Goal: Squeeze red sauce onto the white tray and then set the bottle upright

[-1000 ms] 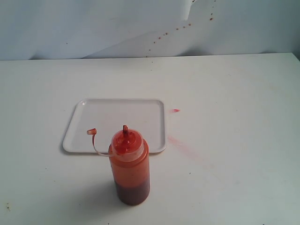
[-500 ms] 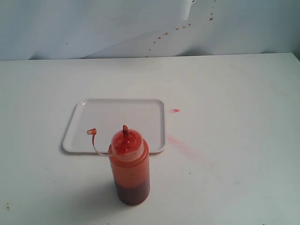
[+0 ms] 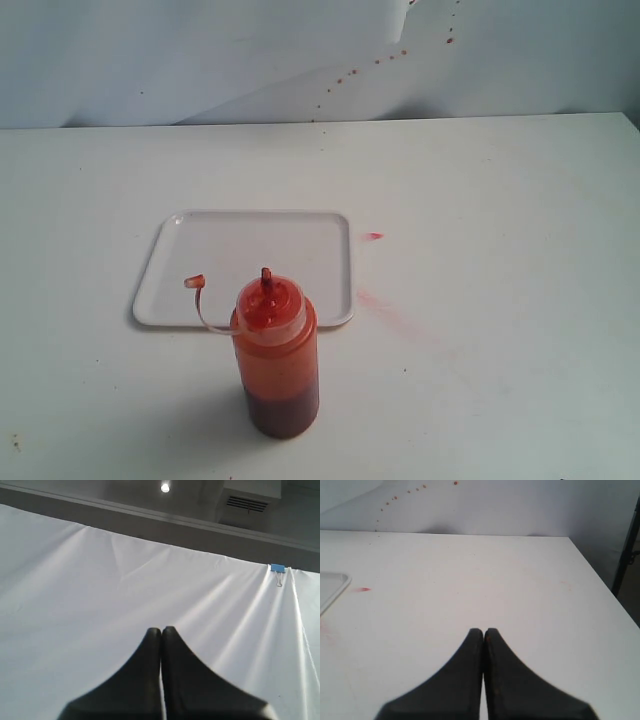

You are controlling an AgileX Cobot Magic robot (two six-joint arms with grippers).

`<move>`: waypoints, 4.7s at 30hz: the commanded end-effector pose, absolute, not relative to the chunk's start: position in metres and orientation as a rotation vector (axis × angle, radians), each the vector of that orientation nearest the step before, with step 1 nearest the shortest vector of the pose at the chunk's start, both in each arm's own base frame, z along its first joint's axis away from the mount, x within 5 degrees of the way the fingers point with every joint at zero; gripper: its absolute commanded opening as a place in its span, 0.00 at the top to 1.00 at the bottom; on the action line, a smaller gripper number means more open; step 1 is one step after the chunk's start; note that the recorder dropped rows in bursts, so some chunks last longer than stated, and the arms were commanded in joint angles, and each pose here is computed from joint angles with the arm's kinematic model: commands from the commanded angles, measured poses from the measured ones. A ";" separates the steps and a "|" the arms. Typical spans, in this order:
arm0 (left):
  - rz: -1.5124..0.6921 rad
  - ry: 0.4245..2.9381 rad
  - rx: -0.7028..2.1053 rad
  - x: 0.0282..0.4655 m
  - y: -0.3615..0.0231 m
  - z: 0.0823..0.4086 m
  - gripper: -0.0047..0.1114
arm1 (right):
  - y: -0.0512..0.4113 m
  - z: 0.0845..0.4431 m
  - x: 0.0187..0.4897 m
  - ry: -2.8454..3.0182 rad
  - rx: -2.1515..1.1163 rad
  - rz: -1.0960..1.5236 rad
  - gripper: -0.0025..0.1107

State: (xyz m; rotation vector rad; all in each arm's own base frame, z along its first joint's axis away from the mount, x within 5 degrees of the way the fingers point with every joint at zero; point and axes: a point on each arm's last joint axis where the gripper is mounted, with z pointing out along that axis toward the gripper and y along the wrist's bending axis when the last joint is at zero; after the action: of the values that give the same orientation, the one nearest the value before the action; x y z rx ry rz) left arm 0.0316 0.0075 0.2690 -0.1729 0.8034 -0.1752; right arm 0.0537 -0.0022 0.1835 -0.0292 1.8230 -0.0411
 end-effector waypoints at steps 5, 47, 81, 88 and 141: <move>-0.115 0.874 0.034 0.047 -0.007 0.292 0.96 | -0.002 0.183 0.054 1.815 -0.034 -0.041 0.98; -0.940 1.633 1.178 0.228 -0.082 0.087 0.96 | -0.002 0.183 0.054 1.815 -0.034 -0.041 0.98; -0.963 1.736 1.009 0.235 -0.080 0.087 0.06 | -0.002 0.183 0.054 1.815 -0.034 -0.041 0.98; -0.914 1.691 1.053 0.238 -0.080 0.088 0.06 | -0.002 0.183 0.054 1.815 -0.034 -0.041 0.98; -0.883 1.593 1.178 0.233 -0.096 0.088 0.06 | -0.002 0.183 0.054 1.815 -0.034 -0.041 0.98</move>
State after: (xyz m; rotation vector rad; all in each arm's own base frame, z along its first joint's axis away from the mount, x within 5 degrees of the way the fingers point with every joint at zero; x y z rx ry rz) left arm 0.2315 -0.0948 0.0876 1.1862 1.6050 -0.8791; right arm 0.0537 -0.0022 0.1835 -0.0292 1.8230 -0.0411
